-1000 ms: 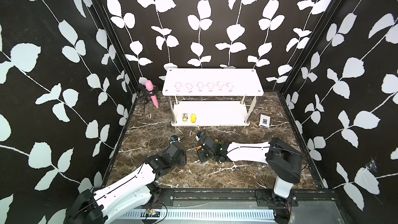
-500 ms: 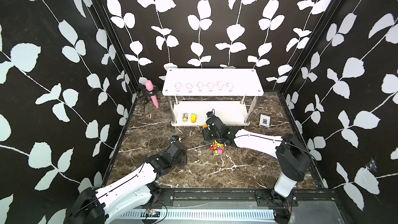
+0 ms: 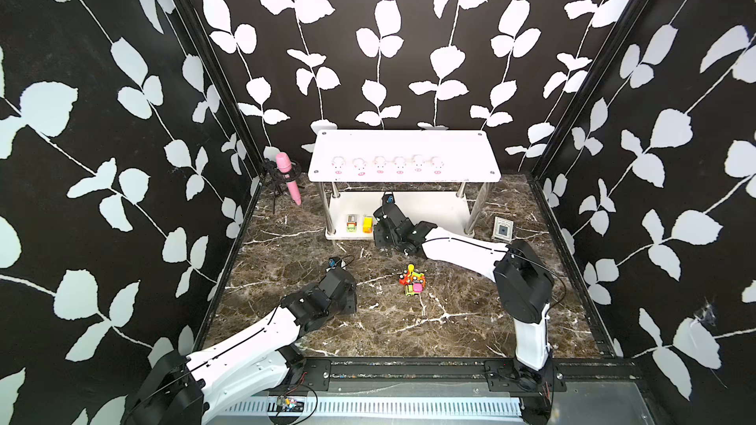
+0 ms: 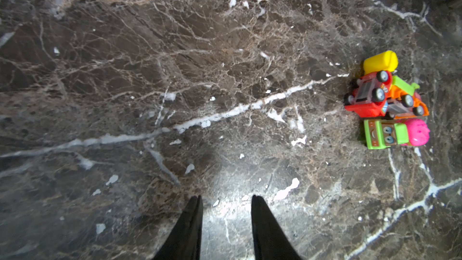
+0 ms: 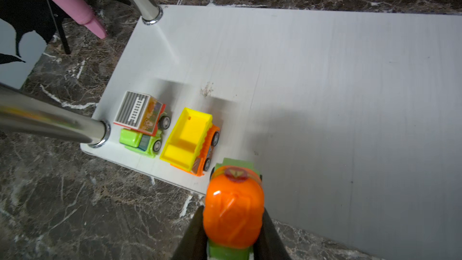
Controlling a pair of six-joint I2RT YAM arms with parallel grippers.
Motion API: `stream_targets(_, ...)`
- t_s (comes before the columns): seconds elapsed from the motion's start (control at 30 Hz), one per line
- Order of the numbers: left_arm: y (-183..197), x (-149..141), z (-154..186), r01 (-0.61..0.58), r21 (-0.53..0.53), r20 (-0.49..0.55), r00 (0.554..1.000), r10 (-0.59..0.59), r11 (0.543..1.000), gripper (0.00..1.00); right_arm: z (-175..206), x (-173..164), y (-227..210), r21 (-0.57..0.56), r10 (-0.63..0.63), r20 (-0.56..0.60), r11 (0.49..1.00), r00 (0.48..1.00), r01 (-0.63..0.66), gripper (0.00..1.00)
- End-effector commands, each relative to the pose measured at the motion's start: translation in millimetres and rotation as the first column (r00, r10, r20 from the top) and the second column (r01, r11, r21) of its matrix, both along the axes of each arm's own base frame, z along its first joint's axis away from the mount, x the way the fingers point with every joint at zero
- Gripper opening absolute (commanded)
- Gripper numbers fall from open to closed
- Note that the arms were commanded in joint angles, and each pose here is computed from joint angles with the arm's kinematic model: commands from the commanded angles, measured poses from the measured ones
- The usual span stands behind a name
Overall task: Organize plastic toys on shelves
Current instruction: Place the plastic toy on the shelf.
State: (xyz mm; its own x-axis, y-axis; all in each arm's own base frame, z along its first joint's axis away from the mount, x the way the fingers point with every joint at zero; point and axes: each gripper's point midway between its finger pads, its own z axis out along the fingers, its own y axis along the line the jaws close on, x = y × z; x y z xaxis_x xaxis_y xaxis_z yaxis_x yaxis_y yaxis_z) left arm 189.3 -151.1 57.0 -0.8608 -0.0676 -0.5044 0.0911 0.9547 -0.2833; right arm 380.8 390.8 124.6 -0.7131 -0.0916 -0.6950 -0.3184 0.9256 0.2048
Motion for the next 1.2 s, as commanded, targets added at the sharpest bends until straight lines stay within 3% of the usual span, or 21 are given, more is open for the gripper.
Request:
stream_targets(0.0,0,1,-2,0.006,-0.001,0.001,1.000,-0.006,1.000,0.35,6,15,-6,-0.027,-0.058,0.021,0.998,0.998,0.059,0.17)
stream_targets(0.63,-4,3,-1,0.021,0.009,-0.001,1.000,-0.021,1.000,0.34,-20,31,1,0.000,-0.040,-0.064,0.999,0.997,0.040,0.22)
stream_targets(0.87,-4,3,-1,0.023,0.007,-0.005,1.000,-0.023,1.000,0.34,-21,30,-1,0.004,-0.049,-0.072,0.999,0.996,0.050,0.36)
stream_targets(1.17,-7,3,0,0.029,0.001,-0.006,1.000,-0.029,1.000,0.34,13,22,-10,0.043,-0.038,-0.019,0.998,0.999,0.039,0.48)
